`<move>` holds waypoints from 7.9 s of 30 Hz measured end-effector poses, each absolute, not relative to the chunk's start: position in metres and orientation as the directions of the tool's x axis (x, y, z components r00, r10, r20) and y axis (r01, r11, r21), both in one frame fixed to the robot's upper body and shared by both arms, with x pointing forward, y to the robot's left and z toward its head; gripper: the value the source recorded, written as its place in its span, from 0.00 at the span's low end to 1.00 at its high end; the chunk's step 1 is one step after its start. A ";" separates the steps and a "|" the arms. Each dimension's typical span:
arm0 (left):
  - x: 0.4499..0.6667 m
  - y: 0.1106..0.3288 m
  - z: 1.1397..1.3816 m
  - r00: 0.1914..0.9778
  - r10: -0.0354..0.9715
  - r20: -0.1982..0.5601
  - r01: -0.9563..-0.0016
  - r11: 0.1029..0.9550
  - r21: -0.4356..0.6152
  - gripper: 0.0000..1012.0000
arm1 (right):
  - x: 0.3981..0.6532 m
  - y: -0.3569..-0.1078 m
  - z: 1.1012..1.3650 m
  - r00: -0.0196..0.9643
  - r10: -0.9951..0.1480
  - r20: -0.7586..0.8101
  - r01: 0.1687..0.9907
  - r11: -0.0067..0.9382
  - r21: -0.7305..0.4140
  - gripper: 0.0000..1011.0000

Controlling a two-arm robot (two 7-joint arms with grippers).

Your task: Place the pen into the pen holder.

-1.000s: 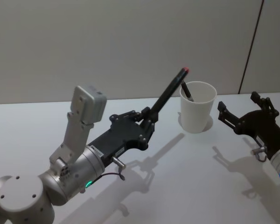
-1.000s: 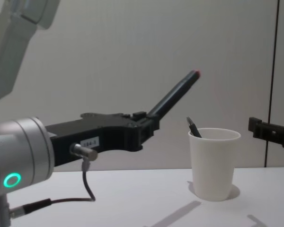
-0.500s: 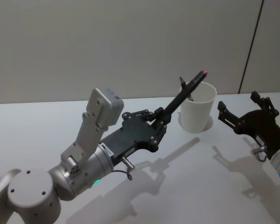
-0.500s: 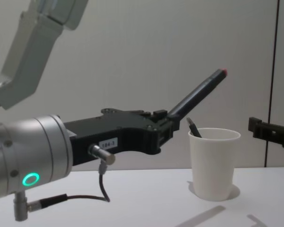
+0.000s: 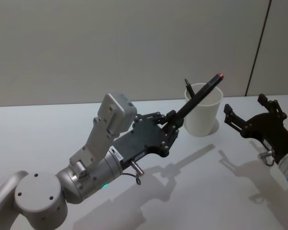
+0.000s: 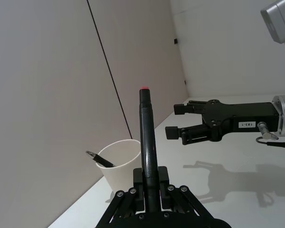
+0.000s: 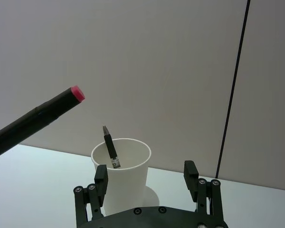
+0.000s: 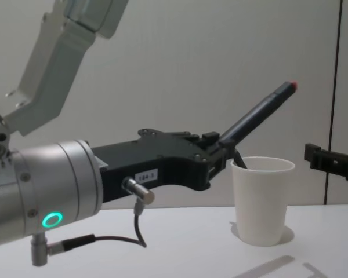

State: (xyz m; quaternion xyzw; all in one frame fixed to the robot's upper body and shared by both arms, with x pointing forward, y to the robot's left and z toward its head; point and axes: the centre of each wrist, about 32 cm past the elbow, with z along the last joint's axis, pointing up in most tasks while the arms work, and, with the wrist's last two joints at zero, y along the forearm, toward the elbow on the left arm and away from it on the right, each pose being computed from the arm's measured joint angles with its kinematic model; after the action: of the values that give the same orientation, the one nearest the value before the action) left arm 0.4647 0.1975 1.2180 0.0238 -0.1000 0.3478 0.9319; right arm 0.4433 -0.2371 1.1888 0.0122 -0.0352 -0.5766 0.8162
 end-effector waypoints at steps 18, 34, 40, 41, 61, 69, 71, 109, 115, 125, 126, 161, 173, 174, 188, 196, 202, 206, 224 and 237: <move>0.472 0.188 1.219 0.782 0.589 0.205 -0.596 0.803 -0.032 0.17 | 0.443 -0.237 1.189 0.333 -0.942 0.043 0.940 0.335 0.060 0.99; 0.474 0.185 1.219 0.798 0.570 0.198 -0.576 0.817 -0.031 0.17 | 0.440 -0.241 1.190 0.361 -0.932 0.034 0.930 0.362 0.058 0.99; 0.474 0.184 1.219 0.799 0.568 0.196 -0.574 0.818 -0.031 0.17 | 0.432 -0.250 1.193 0.403 -0.915 0.006 0.914 0.403 0.052 0.99; 0.474 0.184 1.219 0.800 0.567 0.196 -0.573 0.819 -0.031 0.17 | 0.431 -0.252 1.194 0.407 -0.913 0.002 0.912 0.407 0.051 0.99; 0.474 0.183 1.219 0.802 0.564 0.194 -0.570 0.821 -0.031 0.17 | 0.403 -0.290 1.208 0.520 -0.838 -0.167 0.852 0.522 0.032 0.99; 0.474 0.183 1.219 0.803 0.564 0.195 -0.570 0.821 -0.031 0.17 | 0.401 -0.293 1.211 0.544 -0.793 -0.273 0.832 0.553 0.050 0.99; 0.474 0.183 1.219 0.803 0.564 0.195 -0.570 0.821 -0.031 0.17 | 0.401 -0.292 1.211 0.547 -0.780 -0.306 0.828 0.558 0.056 0.99; 0.474 0.183 1.219 0.803 0.564 0.195 -0.570 0.821 -0.031 0.17 | 0.423 -0.249 1.218 0.485 -0.544 -0.684 0.812 0.571 0.122 0.99; 0.474 0.184 1.219 0.803 0.564 0.195 -0.570 0.821 -0.031 0.17 | 0.424 -0.244 1.220 0.467 -0.537 -0.703 0.821 0.558 0.119 0.99; 0.474 0.183 1.219 0.803 0.564 0.195 -0.570 0.821 -0.031 0.17 | 0.425 -0.236 1.224 0.432 -0.531 -0.729 0.840 0.530 0.113 0.99; 0.474 0.184 1.219 0.803 0.564 0.195 -0.570 0.821 -0.031 0.17 | 0.425 -0.236 1.225 0.430 -0.529 -0.731 0.841 0.529 0.112 0.99; 0.474 0.183 1.219 0.803 0.564 0.195 -0.570 0.821 -0.031 0.17 | 0.432 -0.222 1.230 0.396 -0.531 -0.749 0.853 0.515 0.087 0.99; 0.474 0.184 1.219 0.803 0.564 0.195 -0.570 0.821 -0.031 0.17 | 0.436 -0.221 1.229 0.409 -0.536 -0.739 0.851 0.516 0.096 0.99; 0.474 0.183 1.219 0.803 0.564 0.195 -0.570 0.821 -0.031 0.17 | 0.437 -0.221 1.229 0.410 -0.536 -0.738 0.851 0.517 0.097 0.99; 0.474 0.183 1.219 0.803 0.564 0.195 -0.570 0.821 -0.031 0.17 | 0.439 -0.221 1.229 0.424 -0.520 -0.741 0.836 0.539 0.100 0.99; 0.474 0.184 1.219 0.803 0.564 0.195 -0.570 0.821 -0.031 0.17 | 0.440 -0.221 1.228 0.432 -0.509 -0.744 0.828 0.551 0.104 0.99; 0.474 0.184 1.219 0.803 0.564 0.195 -0.570 0.821 -0.031 0.17 | 0.440 -0.221 1.228 0.435 -0.506 -0.745 0.826 0.554 0.107 0.99; 0.474 0.183 1.219 0.803 0.564 0.195 -0.570 0.821 -0.031 0.17 | 0.441 -0.221 1.227 0.438 -0.504 -0.745 0.825 0.554 0.110 0.99; 0.474 0.184 1.219 0.803 0.564 0.195 -0.570 0.821 -0.031 0.17 | 0.441 -0.220 1.227 0.444 -0.511 -0.736 0.826 0.552 0.115 0.93; 0.474 0.183 1.219 0.803 0.564 0.195 -0.570 0.821 -0.031 0.17 | 0.442 -0.220 1.227 0.445 -0.513 -0.734 0.826 0.551 0.116 0.56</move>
State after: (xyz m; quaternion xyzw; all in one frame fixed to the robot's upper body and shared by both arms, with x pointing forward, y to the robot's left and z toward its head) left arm 0.4743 0.1835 1.2188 0.0146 -0.0980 0.2985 0.9492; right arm 0.4416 -0.2199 1.2266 0.2371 0.3303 -0.4102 0.8164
